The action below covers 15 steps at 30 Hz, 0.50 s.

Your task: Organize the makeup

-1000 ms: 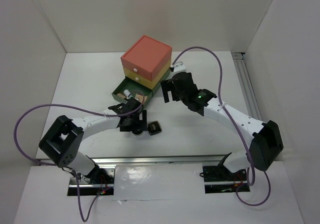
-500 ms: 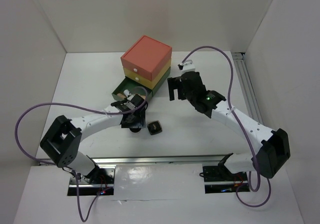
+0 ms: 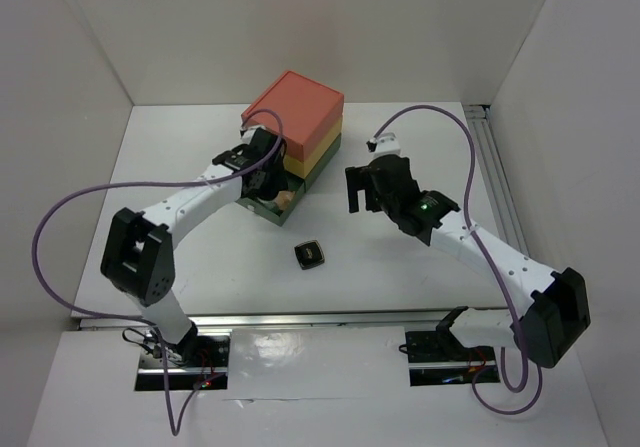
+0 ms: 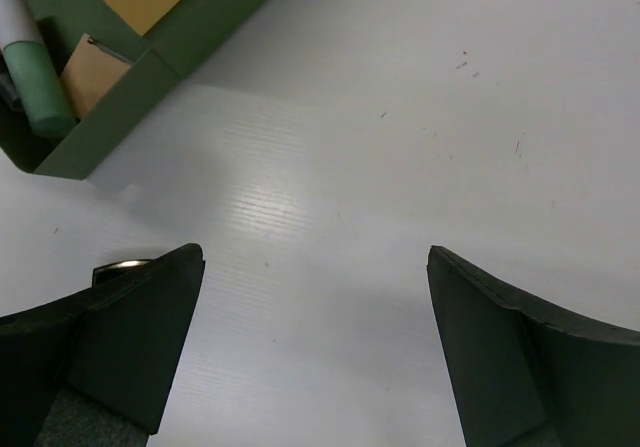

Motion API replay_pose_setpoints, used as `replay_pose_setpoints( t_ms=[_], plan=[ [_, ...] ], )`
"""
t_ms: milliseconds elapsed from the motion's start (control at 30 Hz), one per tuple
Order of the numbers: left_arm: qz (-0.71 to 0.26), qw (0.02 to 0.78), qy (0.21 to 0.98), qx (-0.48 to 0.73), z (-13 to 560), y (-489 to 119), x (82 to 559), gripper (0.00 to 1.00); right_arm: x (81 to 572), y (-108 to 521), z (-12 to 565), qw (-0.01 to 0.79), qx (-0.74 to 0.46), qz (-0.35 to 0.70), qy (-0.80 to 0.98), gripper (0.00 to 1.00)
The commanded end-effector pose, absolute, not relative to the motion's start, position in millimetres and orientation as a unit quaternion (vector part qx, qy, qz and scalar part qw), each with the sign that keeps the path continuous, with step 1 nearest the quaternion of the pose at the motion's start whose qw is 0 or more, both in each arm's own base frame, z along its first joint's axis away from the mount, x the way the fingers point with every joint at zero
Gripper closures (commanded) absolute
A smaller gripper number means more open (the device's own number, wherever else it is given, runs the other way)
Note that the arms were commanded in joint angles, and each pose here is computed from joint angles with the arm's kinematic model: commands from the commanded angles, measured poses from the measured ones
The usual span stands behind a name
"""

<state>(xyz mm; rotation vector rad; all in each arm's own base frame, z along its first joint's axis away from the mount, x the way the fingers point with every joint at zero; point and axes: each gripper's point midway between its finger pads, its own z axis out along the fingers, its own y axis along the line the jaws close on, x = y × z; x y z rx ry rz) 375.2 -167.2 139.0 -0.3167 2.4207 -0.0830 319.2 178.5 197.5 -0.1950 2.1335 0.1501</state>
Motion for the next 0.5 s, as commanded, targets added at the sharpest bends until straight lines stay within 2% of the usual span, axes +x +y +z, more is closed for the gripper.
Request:
replay_pose_setpoints(
  t_ms=[0,33,67,100,167,267,300,433,467],
  plan=[
    [-0.013,0.334,0.936,-0.108,126,-165,394,0.63,316,164,203,0.482,-0.057,0.051,0.873,0.0],
    [-0.015,0.342,0.933,-0.112,130,-164,406,0.62,316,166,203,0.481,-0.059,0.055,0.873,0.0],
    [-0.018,0.338,0.934,-0.11,127,-167,409,0.55,315,165,199,0.478,-0.06,0.053,0.875,0.0],
    [-0.011,0.329,0.937,-0.114,117,-165,414,0.52,312,166,197,0.471,-0.064,0.055,0.878,0.0],
    [-0.016,0.33,0.937,-0.118,117,-166,424,0.49,308,165,190,0.461,-0.069,0.053,0.883,0.0],
    [-0.016,0.324,0.939,-0.117,113,-164,428,0.34,302,167,188,0.454,-0.077,0.066,0.885,0.0],
    [-0.016,0.324,0.939,-0.117,113,-164,428,0.19,296,166,182,0.448,-0.089,0.068,0.887,0.0],
    [-0.018,0.338,0.934,-0.115,124,-162,428,0.0,274,182,171,0.424,-0.152,0.117,0.885,0.0],
    [-0.022,0.345,0.931,-0.116,131,-162,427,0.0,269,184,165,0.42,-0.164,0.121,0.884,0.0]
  ],
)
